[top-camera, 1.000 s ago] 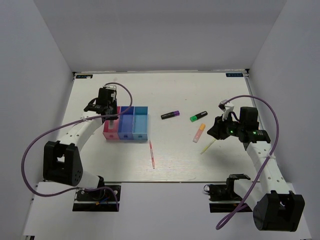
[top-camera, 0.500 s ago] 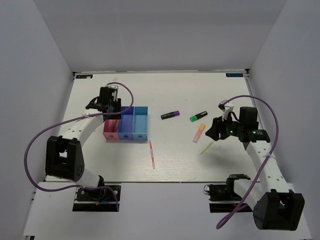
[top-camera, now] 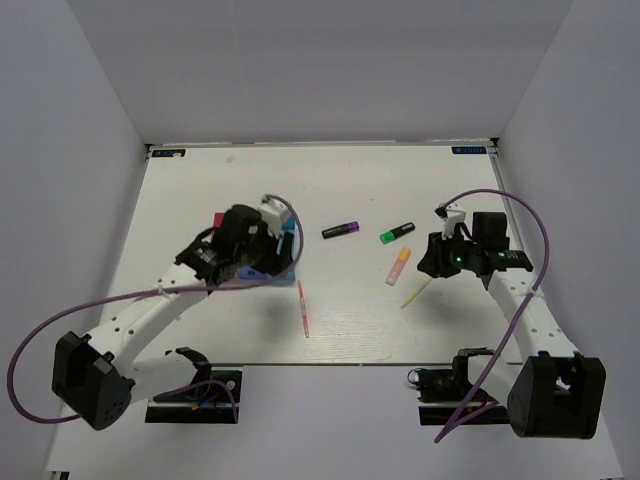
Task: Sort the stationery into containers
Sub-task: Grab a piece of stationery with the right arm
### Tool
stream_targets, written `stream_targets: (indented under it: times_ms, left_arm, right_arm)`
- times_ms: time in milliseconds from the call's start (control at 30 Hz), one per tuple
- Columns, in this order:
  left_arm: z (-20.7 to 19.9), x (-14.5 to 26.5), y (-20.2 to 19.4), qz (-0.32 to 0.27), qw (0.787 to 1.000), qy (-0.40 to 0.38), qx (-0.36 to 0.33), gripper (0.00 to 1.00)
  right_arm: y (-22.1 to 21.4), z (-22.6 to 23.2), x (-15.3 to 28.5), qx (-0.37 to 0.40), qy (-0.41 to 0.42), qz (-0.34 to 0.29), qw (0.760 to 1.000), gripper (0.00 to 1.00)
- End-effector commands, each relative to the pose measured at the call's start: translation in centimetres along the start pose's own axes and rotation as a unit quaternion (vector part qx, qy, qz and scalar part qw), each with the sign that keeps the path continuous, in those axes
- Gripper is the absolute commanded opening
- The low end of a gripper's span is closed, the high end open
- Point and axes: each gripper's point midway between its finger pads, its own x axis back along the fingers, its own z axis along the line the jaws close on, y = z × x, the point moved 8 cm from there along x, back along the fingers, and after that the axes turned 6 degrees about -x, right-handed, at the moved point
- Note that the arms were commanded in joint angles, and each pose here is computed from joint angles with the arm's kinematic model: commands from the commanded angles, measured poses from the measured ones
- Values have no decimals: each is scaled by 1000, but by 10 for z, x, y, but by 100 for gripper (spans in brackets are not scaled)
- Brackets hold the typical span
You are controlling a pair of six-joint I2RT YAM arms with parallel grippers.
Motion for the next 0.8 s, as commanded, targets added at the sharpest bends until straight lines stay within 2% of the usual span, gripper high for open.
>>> stream_targets:
  times_ms: [0, 67, 100, 167, 233, 300, 333, 400, 433, 567, 767]
  left_arm:
    - [-35, 7, -58, 68, 993, -88, -25, 81]
    - [-40, 4, -69, 56, 994, -90, -33, 87]
    - [-42, 0, -79, 39, 994, -94, -31, 88]
    - [-47, -1, -79, 33, 994, -101, -19, 86]
    - [-58, -5, -67, 28, 992, -116, -31, 83]
    - [-63, -8, -60, 47, 992, -105, -54, 80]
    - [-68, -4, -49, 37, 992, -104, -63, 79]
    - [-74, -5, -48, 49, 990, -100, -82, 79]
    - [-78, -3, -51, 48, 989, -104, -90, 79]
    - [-82, -1, -66, 38, 990, -90, -98, 79]
    - [-77, 15, -82, 47, 991, -70, -109, 79]
  right_arm:
    - [10, -6, -10, -14, -15, 14, 1000, 38]
    - [20, -5, -12, -13, -16, 18, 1000, 51]
    - [20, -5, -17, -20, -17, 31, 999, 51]
    - [23, -4, -19, -22, -25, 34, 999, 57]
    - [29, -7, -25, -28, -42, 18, 999, 58]
    - [36, -9, -37, -42, -43, 17, 998, 58]
    - [56, -6, -36, -38, -45, 2, 998, 58]
    - [54, -10, -48, -64, -66, 49, 995, 56]
    - [44, -16, -62, -82, -72, 95, 990, 56]
    - [48, -22, -74, -112, -126, 117, 979, 53]
    - [44, -14, -87, -133, -155, 133, 970, 50]
